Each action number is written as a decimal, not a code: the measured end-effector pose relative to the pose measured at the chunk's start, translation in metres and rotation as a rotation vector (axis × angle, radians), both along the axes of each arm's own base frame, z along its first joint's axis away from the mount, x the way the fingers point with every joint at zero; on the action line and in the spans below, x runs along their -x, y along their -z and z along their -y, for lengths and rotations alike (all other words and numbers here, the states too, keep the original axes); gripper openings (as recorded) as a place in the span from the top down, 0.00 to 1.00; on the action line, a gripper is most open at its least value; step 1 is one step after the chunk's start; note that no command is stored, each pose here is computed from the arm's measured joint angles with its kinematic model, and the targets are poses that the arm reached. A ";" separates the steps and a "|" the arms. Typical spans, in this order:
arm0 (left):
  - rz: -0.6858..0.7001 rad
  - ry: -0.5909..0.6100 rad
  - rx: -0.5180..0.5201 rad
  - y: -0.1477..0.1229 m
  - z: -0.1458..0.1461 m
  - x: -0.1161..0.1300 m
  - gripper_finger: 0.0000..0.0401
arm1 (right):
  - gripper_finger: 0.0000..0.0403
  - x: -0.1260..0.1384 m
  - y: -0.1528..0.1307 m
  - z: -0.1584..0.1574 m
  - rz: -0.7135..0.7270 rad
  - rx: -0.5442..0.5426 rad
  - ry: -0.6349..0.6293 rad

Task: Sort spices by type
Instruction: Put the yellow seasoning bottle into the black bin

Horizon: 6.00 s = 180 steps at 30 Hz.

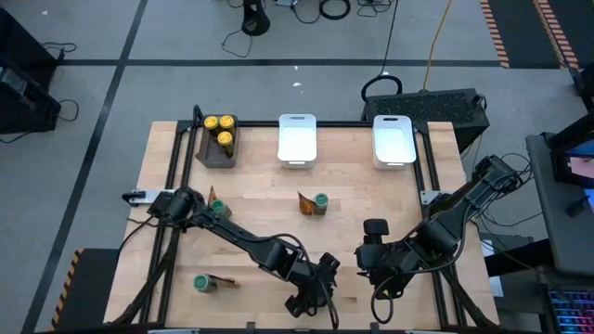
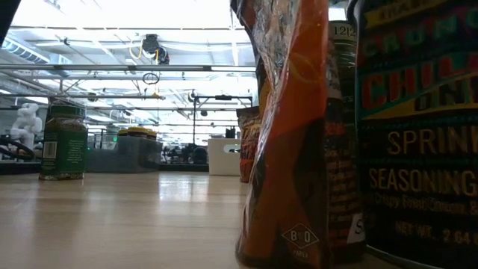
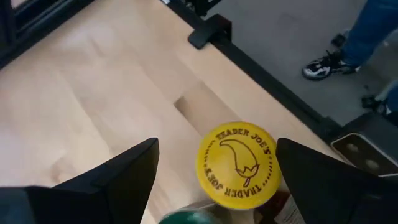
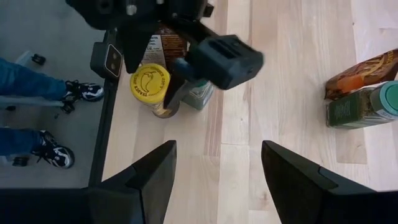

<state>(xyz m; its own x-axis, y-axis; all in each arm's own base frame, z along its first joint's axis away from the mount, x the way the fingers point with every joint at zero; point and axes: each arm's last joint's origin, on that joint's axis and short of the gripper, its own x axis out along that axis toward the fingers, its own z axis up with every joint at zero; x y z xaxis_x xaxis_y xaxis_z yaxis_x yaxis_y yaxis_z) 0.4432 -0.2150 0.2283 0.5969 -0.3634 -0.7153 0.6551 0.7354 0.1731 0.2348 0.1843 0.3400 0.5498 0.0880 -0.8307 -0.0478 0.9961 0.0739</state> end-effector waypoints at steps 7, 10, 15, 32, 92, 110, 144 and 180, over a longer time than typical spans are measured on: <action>-0.010 0.004 0.000 0.002 0.000 0.000 0.18 | 0.46 0.000 0.000 0.000 0.001 -0.004 0.003; -0.007 0.004 0.002 0.002 0.000 0.000 0.18 | 0.46 0.000 0.000 0.000 0.001 -0.003 0.003; 0.037 0.013 -0.004 -0.001 0.001 -0.003 0.18 | 0.46 0.000 0.000 0.000 0.001 -0.003 0.003; -0.010 0.085 0.013 0.000 0.001 0.002 0.18 | 0.46 0.000 0.000 0.000 0.004 -0.002 0.012; -0.093 0.073 0.018 0.015 -0.003 0.000 0.18 | 0.46 -0.001 0.000 0.000 0.016 -0.011 0.048; -0.080 0.063 0.012 0.017 -0.003 0.000 0.23 | 0.46 -0.001 0.000 0.000 0.016 -0.013 0.051; -0.036 0.041 0.000 0.000 -0.009 0.002 0.36 | 0.46 0.000 0.000 0.001 0.009 -0.008 0.050; 0.112 -0.602 -0.004 -0.170 -0.158 0.085 0.36 | 0.46 0.003 0.003 0.006 -0.037 0.077 -0.003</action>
